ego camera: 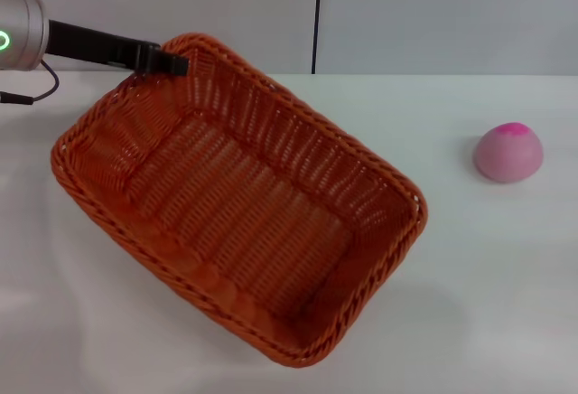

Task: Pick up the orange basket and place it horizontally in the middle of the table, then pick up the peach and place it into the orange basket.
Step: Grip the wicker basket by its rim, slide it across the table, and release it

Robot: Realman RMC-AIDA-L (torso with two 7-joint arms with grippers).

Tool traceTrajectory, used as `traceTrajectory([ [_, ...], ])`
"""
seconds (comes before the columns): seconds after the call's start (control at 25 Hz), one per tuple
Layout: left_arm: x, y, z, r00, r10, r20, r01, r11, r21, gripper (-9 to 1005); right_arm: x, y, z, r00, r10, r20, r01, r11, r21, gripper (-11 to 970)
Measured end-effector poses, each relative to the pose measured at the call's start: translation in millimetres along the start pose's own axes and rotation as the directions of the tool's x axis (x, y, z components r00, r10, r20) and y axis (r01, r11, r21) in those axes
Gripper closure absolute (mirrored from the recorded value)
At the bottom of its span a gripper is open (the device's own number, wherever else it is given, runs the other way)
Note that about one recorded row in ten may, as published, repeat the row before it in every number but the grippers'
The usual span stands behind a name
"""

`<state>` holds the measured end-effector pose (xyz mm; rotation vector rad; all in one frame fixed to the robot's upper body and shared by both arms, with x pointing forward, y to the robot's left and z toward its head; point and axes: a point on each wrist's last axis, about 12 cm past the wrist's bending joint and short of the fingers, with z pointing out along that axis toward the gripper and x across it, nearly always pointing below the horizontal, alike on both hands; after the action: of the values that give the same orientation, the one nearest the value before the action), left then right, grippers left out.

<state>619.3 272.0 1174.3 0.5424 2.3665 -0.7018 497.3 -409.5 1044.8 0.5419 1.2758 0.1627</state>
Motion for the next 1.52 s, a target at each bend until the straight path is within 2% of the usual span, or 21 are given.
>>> traceTrajectory([
  [0.16, -1, -0.5, -2, 0.999, -0.031, 0.024, 0.030, 0.999, 0.023, 817, 1, 0.1, 1, 1.000, 0.001, -0.007, -0.001, 1.000, 0.005, 230],
  [0.32, 0, 2.8, -11, 0.991, -0.105, 0.077, 0.099, 0.992, 0.080, 812, 2, 0.0, 2, 1.000, 0.002, -0.013, -0.002, 1.000, 0.010, 230],
  [0.44, 0, 2.8, -11, 0.991, -0.105, 0.077, 0.099, 0.992, 0.080, 806, 2, 0.3, 3, 1.000, 0.002, -0.015, -0.002, 1.000, 0.010, 230],
  [0.52, 7, 9.9, -17, 0.977, -0.185, 0.105, 0.170, 0.976, 0.134, 803, 2, 0.5, 3, 1.000, 0.003, -0.016, -0.003, 1.000, 0.011, 230],
  [0.68, 10, 12.3, -19, 0.971, -0.211, 0.114, 0.194, 0.971, 0.143, 795, 2, 1.1, 3, 1.000, 0.002, -0.017, -0.002, 1.000, 0.008, 230],
  [0.76, 27, 24.8, -27, 0.929, -0.324, 0.179, 0.297, 0.941, 0.163, 792, 3, 1.6, 4, 1.000, 0.003, -0.019, -0.003, 1.000, 0.008, 230],
  [0.92, 49, 29.5, -26, 0.894, -0.399, 0.204, 0.363, 0.911, 0.194, 785, 4, 1.2, 8, 1.000, 0.003, -0.030, -0.002, 1.000, 0.018, 230],
  [0.96, 49, 29.5, -26, 0.894, -0.399, 0.204, 0.363, 0.911, 0.194, 783, 4, 1.1, 9, 0.999, 0.003, -0.032, -0.002, 1.000, 0.020, 230],
  [1.0, 67, 31.7, -25, 0.862, -0.458, 0.216, 0.409, 0.881, 0.238, 781, 4, 1.3, 10, 0.999, 0.003, -0.034, -0.002, 1.000, 0.022, 230],
  [1.08, 74, 33.0, -26, 0.846, -0.482, 0.227, 0.426, 0.868, 0.256, 778, 4, 2.4, 12, 0.999, 0.005, -0.037, -0.005, 1.000, 0.021, 230],
  [1.2, 96, 38.4, -28, 0.806, -0.534, 0.256, 0.468, 0.840, 0.276, 772, 5, 5.6, 16, 0.999, 0.002, -0.040, -0.001, 1.000, 0.015, 230],
  [1.52, 127, 43.4, -21, 0.755, -0.592, 0.282, 0.520, 0.802, 0.292, 758, 5, 12.8, 27, 0.999, 0.002, -0.045, -0.002, 1.000, -0.005, 230],
])
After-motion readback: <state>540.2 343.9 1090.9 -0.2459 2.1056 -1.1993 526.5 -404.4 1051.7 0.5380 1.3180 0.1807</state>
